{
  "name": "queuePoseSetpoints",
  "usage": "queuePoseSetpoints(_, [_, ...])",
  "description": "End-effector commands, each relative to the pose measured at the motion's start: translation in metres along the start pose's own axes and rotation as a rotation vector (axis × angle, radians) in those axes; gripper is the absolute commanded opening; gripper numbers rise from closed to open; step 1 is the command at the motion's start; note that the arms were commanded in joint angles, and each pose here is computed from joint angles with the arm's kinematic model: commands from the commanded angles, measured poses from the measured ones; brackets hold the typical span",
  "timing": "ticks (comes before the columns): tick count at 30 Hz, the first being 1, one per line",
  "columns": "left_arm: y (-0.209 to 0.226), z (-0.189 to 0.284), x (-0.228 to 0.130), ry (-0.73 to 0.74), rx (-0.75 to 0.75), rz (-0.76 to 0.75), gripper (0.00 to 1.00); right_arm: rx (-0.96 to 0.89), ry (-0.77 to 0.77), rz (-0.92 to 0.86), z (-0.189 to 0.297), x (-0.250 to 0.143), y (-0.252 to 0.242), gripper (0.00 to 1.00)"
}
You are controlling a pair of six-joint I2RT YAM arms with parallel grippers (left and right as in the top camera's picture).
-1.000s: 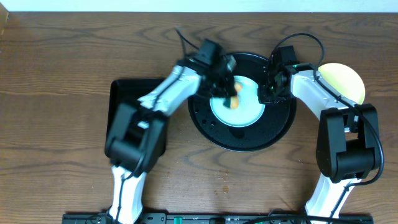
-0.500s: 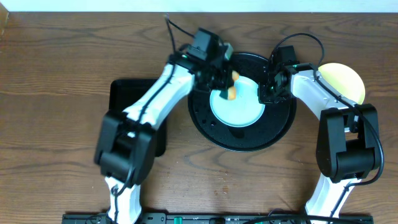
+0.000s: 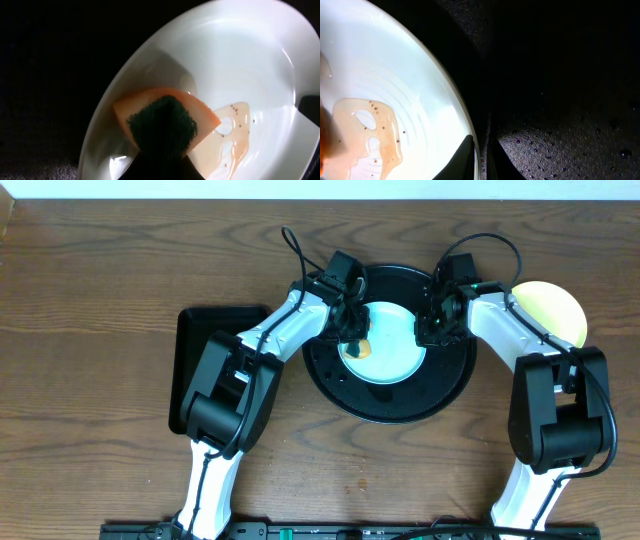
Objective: Clean dirty plates on tray and stack at the side
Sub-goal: 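Continue scrubbing the plate's left side with the sponge, left gripper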
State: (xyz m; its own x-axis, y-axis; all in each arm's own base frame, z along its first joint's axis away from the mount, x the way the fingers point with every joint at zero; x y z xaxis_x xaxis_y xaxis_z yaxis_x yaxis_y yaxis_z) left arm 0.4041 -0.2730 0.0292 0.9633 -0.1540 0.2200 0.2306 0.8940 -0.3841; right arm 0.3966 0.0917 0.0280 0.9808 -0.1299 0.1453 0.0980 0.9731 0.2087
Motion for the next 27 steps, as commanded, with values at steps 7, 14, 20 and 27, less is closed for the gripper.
queuePoseSetpoints(7, [0.011,-0.045,-0.028,0.143,-0.055,0.144,0.07,-0.007,0.007,0.002,-0.002,-0.003,-0.001,0.09])
queuePoseSetpoints(14, [-0.032,-0.023,-0.020,0.175,-0.285,0.129,0.07,-0.007,0.006,0.002,-0.002,-0.003,0.000,0.08])
queuePoseSetpoints(20, [-0.061,0.041,0.024,0.006,-0.341,0.052,0.08,-0.008,0.006,0.002,-0.002,-0.003,-0.001,0.09])
queuePoseSetpoints(27, [-0.050,0.112,0.045,-0.185,-0.161,0.036,0.07,-0.007,0.007,0.002,-0.002,-0.003,-0.001,0.10])
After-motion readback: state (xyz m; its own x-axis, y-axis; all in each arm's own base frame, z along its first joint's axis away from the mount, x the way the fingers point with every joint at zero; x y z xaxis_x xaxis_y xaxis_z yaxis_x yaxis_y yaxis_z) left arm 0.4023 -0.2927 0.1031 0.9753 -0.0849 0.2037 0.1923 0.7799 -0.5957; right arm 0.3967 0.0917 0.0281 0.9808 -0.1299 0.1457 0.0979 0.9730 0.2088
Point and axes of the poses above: each gripper's point midway between its finger pads, its own z axis back along the fingers, its own y axis along the line the jaws close on, x = y × z, the point moved 2 cm from there along z, back along the fingers, and after that the axes turned 4 degrees about -z, right-handed, at the moved point
